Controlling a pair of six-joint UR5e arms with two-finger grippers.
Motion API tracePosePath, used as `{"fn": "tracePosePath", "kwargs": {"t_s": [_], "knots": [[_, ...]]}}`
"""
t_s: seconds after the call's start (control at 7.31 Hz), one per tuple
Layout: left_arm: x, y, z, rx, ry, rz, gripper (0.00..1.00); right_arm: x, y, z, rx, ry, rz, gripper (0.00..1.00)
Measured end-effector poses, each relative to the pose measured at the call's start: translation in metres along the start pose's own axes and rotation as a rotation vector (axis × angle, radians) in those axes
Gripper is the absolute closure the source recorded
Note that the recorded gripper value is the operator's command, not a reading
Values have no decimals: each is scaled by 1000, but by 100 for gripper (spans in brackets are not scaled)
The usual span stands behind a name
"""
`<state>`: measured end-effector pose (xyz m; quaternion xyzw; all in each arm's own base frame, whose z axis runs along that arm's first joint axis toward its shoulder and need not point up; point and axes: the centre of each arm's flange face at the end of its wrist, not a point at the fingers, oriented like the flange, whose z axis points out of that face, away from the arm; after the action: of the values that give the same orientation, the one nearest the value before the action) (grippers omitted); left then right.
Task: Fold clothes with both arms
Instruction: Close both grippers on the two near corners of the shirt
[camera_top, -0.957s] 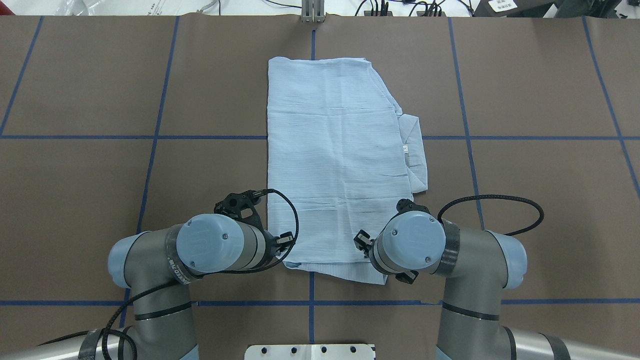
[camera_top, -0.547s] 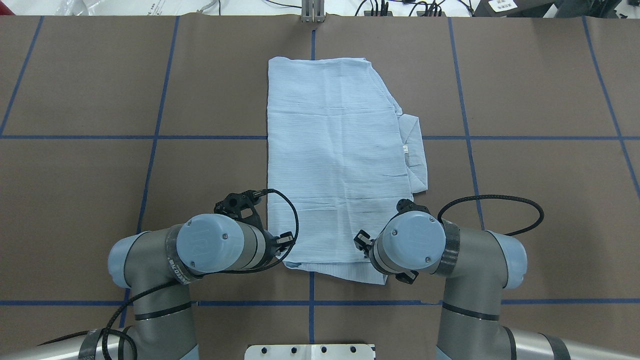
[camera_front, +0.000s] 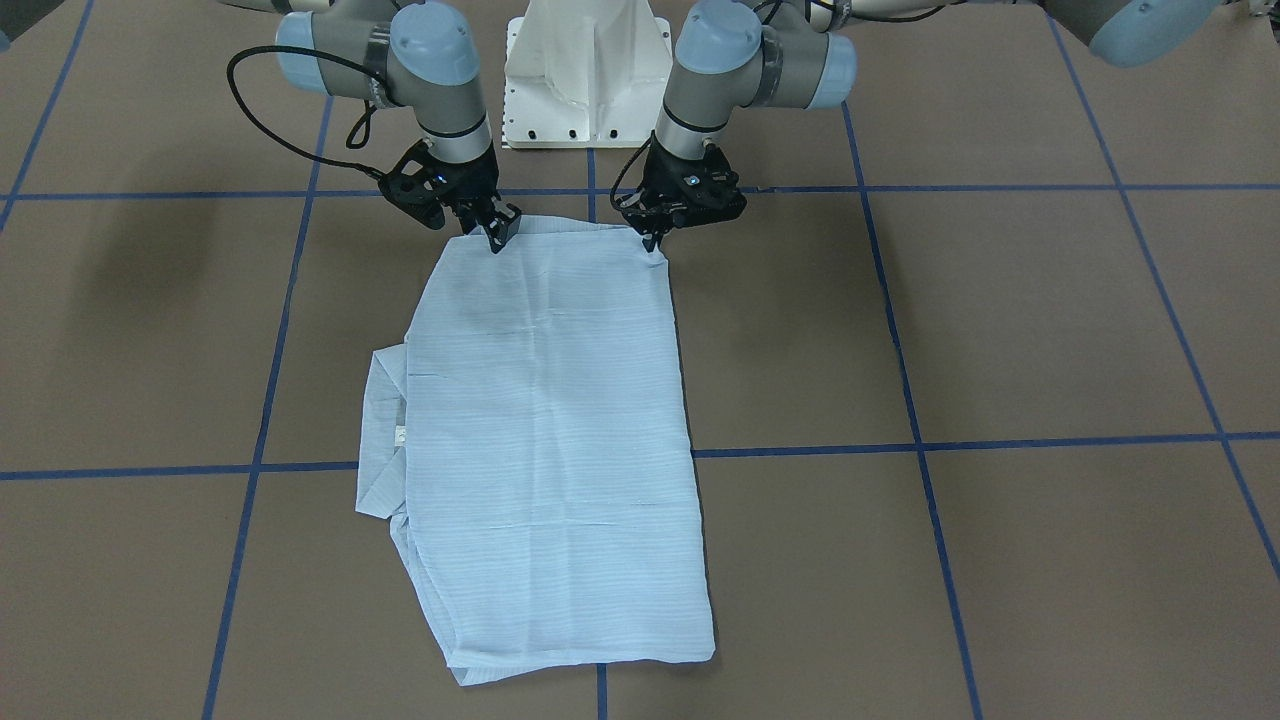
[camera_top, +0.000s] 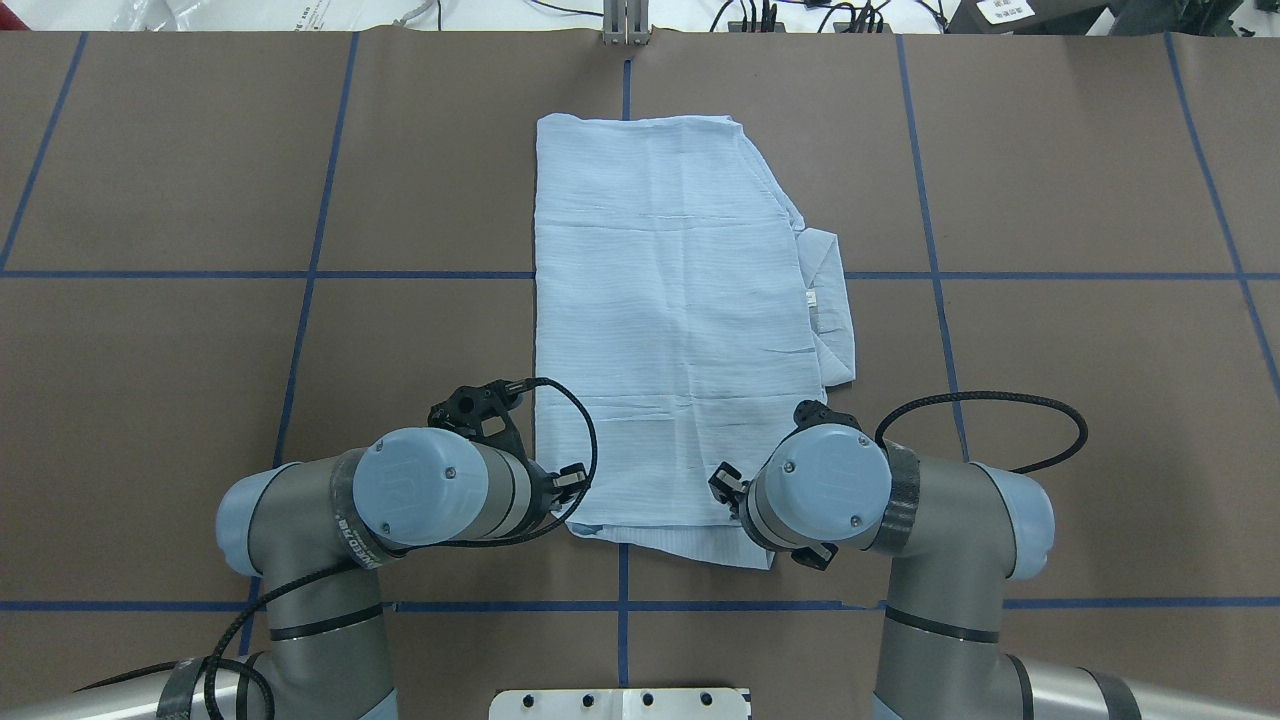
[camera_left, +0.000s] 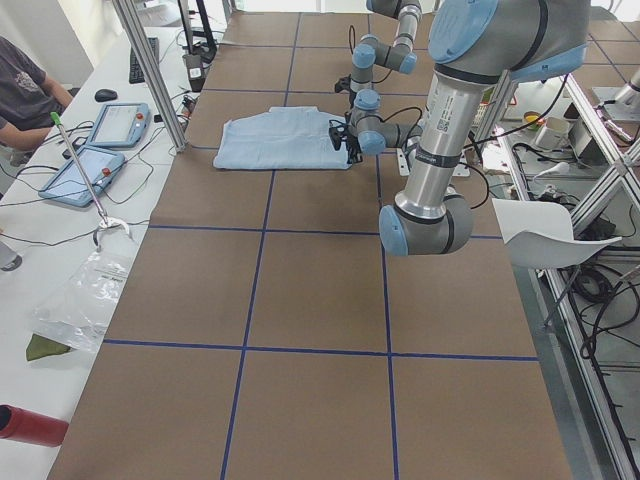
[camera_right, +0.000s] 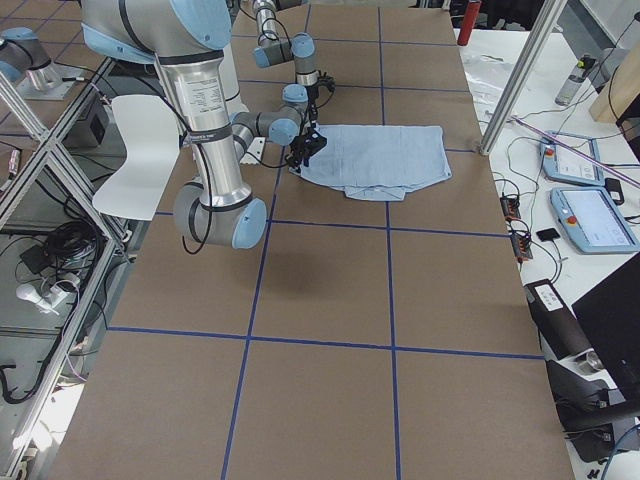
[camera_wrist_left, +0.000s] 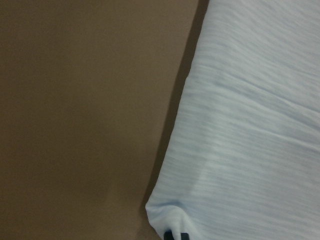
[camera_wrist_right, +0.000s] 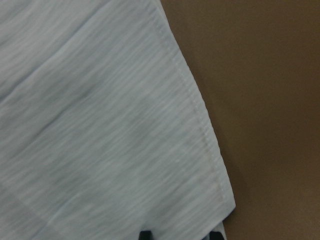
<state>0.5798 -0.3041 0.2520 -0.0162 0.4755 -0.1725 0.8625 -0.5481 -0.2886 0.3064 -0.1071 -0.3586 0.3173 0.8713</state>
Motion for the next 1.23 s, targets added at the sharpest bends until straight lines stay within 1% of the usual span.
{"fn": "tracePosePath", "kwargs": {"t_s": [0.14, 0.41, 0.55, 1.09, 1.23], "knots": [[0, 0, 0, 0, 0, 0, 100, 0, 0, 0, -1, 0, 0, 80], [-1, 0, 0, 0, -1, 0, 100, 0, 1, 0, -2, 0, 1, 97], [-1, 0, 0, 1, -1, 1, 100, 0, 1, 0, -3, 0, 1, 100], [0, 0, -3, -1, 5, 2, 100, -2, 1, -9, -9, -18, 4, 100], [1, 0, -5, -2, 8, 2, 100, -2, 1, -16, -16, -29, 1, 100]]}}
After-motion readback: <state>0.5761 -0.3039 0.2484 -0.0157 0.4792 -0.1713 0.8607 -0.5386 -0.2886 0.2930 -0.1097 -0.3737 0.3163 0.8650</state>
